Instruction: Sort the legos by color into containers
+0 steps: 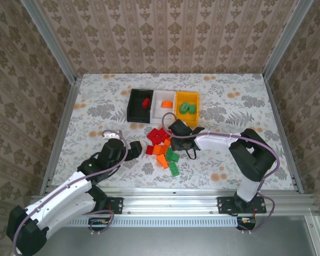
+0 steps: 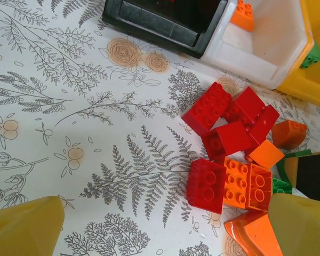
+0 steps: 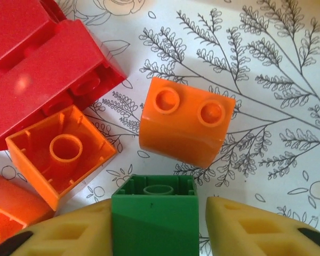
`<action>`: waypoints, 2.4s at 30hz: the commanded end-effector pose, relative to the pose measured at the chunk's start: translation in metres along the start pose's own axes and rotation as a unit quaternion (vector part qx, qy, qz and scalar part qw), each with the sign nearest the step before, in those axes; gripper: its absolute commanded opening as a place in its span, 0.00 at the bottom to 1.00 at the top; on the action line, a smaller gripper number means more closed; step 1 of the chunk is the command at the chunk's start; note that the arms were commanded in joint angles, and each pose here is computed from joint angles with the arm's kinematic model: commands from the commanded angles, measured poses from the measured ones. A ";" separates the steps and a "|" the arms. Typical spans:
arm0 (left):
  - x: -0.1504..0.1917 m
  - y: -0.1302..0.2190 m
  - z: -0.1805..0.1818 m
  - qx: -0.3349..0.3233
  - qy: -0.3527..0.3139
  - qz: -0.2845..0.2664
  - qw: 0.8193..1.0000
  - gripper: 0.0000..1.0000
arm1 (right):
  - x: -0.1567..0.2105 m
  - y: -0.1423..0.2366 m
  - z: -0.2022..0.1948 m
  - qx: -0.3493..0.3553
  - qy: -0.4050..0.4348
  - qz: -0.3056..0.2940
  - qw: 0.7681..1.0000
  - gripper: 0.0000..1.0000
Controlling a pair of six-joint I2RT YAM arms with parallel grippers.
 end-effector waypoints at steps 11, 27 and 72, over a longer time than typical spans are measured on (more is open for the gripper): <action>-0.001 -0.005 0.007 -0.007 -0.002 0.000 1.000 1.00 | -0.014 0.069 -0.014 0.049 0.006 -0.080 0.996 0.33; 0.002 -0.025 -0.005 0.004 0.033 0.052 0.998 1.00 | -0.156 0.021 -0.098 0.112 -0.064 -0.089 0.988 0.34; 0.006 -0.170 -0.099 -0.088 -0.295 0.190 0.932 0.50 | -0.024 0.091 -0.086 0.018 -0.107 -0.152 0.982 0.63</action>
Point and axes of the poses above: each hand's point on the last joint's axis, 136 mm out from that joint toward the fingers, its own y axis back along the fingers, its own z axis along the line the jaws close on, x = y × z, the point moved 10 cm from there along y, back along the fingers, and after that the axes turned 8 degrees about y, right-handed, at the moved point
